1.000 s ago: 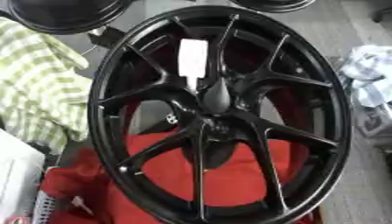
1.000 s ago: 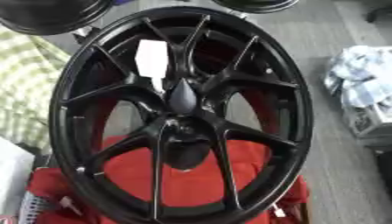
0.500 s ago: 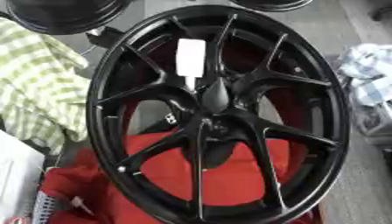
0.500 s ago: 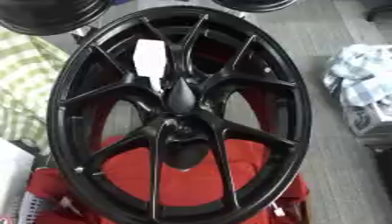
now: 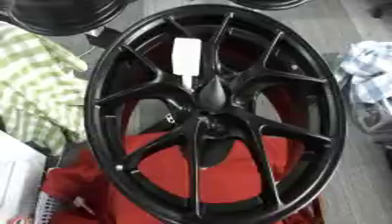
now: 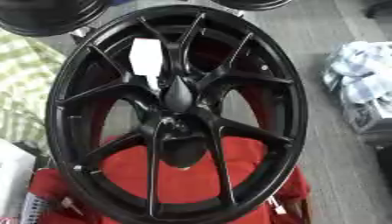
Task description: Pull the pin out of the wheel hub.
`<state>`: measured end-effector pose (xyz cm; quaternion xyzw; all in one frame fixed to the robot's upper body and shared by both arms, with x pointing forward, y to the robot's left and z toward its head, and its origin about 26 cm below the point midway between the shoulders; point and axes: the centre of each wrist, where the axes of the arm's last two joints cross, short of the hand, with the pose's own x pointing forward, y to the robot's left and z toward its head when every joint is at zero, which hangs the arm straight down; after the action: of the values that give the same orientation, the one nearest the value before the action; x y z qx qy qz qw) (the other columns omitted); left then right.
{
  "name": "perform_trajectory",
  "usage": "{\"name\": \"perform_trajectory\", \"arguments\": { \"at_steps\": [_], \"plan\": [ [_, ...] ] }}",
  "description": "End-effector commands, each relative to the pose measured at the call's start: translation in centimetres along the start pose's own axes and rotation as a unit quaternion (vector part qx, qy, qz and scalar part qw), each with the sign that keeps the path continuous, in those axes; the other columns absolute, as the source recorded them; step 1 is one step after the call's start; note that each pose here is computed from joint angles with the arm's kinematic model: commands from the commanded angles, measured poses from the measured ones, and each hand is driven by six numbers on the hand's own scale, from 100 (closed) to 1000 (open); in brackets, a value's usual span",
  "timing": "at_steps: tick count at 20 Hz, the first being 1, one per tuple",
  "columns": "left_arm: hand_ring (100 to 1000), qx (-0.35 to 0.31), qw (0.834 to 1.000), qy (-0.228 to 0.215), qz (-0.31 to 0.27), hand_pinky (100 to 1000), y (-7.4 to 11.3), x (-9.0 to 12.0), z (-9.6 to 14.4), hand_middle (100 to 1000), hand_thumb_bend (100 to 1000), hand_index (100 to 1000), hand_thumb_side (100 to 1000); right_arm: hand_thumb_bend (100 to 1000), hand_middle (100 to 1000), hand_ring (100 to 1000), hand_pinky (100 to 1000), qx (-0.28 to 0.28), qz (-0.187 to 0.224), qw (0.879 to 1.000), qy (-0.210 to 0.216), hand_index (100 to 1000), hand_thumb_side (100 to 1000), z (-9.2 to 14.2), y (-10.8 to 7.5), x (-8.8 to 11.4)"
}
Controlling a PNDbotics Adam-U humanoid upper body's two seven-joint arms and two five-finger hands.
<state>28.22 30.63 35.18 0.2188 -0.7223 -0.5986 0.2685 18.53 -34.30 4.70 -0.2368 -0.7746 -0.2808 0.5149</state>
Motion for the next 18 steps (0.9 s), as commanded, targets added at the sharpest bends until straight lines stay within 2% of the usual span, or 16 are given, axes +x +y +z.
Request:
{"name": "perform_trajectory", "arguments": {
  "at_steps": [1,9,11,12,18],
  "plan": [
    [703,-0.052,0.998,0.006,-0.042,687,1.7,0.9,0.1,653,100,784,408,100,799,812,962,0.007,0.015,1.000,-0.013,739,608,-0.4,-0.5,0.5],
    [738,-0.164,0.981,-0.018,-0.099,720,2.1,2.2,-1.5,689,100,801,484,100,800,813,961,0.012,0.024,1.000,-0.010,739,616,-0.2,-0.5,0.5],
    [737,-0.176,0.979,-0.027,-0.104,719,2.2,2.7,-2.2,690,100,803,494,100,800,813,961,0.014,0.025,1.000,-0.007,739,594,-0.1,-0.4,0.4],
    [739,-0.180,0.978,-0.031,-0.105,718,2.2,3.0,-2.6,691,100,805,504,100,800,813,961,0.015,0.026,1.000,-0.006,739,619,-0.1,-0.4,0.4],
    [741,-0.179,0.979,-0.047,-0.083,709,2.8,5.3,-5.1,695,100,823,547,100,801,814,961,0.017,0.029,0.999,0.000,740,634,0.0,-0.3,0.4]
  ]
}}
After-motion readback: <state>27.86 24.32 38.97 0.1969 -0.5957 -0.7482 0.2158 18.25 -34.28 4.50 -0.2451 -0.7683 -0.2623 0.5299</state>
